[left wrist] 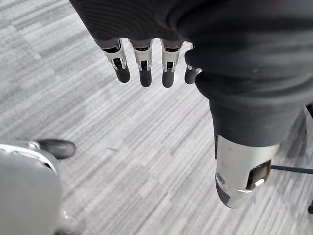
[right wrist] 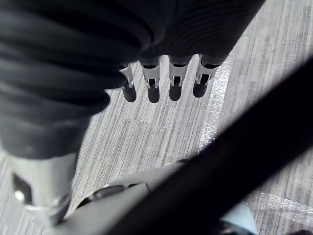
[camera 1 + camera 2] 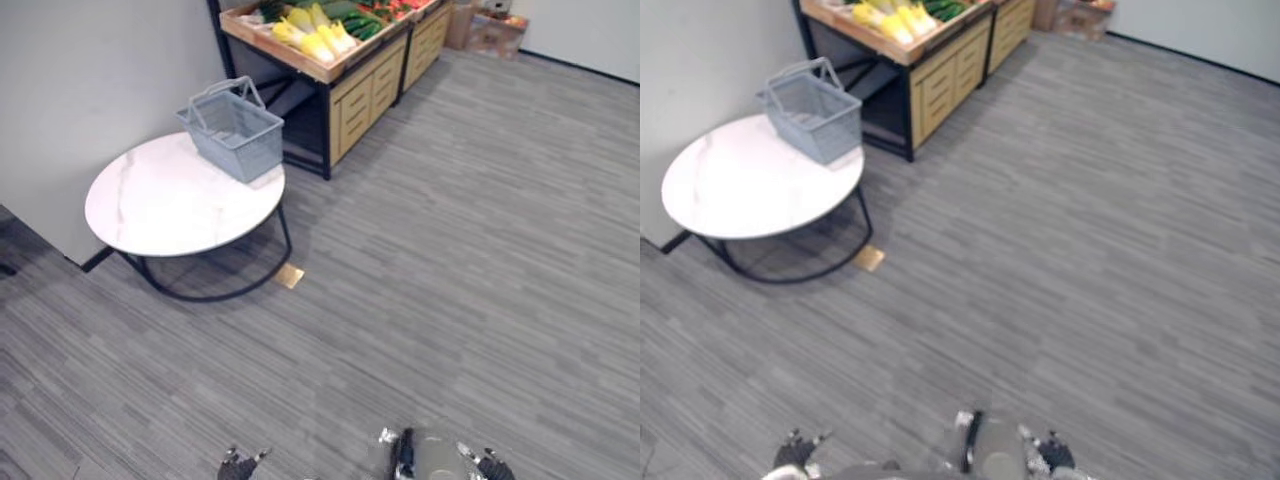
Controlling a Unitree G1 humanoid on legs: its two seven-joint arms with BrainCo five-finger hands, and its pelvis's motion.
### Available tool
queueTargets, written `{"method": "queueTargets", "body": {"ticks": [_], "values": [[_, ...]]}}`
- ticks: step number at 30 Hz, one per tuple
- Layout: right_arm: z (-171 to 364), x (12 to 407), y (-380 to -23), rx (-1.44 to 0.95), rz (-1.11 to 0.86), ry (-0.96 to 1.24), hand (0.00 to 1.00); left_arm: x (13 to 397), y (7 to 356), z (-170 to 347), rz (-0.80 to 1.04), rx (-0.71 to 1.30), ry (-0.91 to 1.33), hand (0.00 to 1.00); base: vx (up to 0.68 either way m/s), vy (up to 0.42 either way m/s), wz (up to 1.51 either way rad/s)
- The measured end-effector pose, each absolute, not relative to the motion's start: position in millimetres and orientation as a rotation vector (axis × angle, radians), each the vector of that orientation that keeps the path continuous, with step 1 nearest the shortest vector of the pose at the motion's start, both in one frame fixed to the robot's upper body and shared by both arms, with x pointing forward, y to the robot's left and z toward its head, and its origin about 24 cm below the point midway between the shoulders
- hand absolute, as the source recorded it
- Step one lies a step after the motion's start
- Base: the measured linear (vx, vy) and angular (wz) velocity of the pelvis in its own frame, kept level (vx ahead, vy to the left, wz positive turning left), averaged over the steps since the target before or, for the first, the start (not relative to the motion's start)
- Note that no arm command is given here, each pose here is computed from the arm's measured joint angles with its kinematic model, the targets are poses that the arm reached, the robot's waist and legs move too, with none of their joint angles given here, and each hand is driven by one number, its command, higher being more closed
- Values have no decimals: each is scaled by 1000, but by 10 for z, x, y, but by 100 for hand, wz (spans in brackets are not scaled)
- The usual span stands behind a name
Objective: Pick vegetable in the basket
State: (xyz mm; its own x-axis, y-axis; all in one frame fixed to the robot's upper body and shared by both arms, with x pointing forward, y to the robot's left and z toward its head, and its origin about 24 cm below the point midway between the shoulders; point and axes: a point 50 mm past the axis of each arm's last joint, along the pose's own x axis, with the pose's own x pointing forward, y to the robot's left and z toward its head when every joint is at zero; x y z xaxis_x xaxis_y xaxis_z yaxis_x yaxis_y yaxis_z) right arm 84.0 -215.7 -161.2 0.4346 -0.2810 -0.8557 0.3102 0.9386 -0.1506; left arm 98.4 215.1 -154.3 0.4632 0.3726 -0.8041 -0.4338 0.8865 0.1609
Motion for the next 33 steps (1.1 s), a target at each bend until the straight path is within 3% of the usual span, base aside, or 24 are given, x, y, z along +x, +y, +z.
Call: {"method": "queueTargets", "body": {"ticks": [9, 16, 28, 33], "values": [[-1609, 723, -2274, 27, -441, 1084, 0, 980, 1840, -1610, 536, -214, 1002, 0, 534, -387, 1], [-1620, 629, -2356, -12, -439, 1129, 0, 1006, 1879, -1595, 535, -222, 984, 0, 542, -181, 23], [-1631, 664, -2286, -59, -362, 1139, 0, 1047, 1978, -1542, 553, -210, 926, 0, 379, 152, -21], [-1643, 634, -2250, -62, -344, 1148, 0, 881, 2053, -1597, 573, -176, 1003, 0, 367, 163, -17]]}}
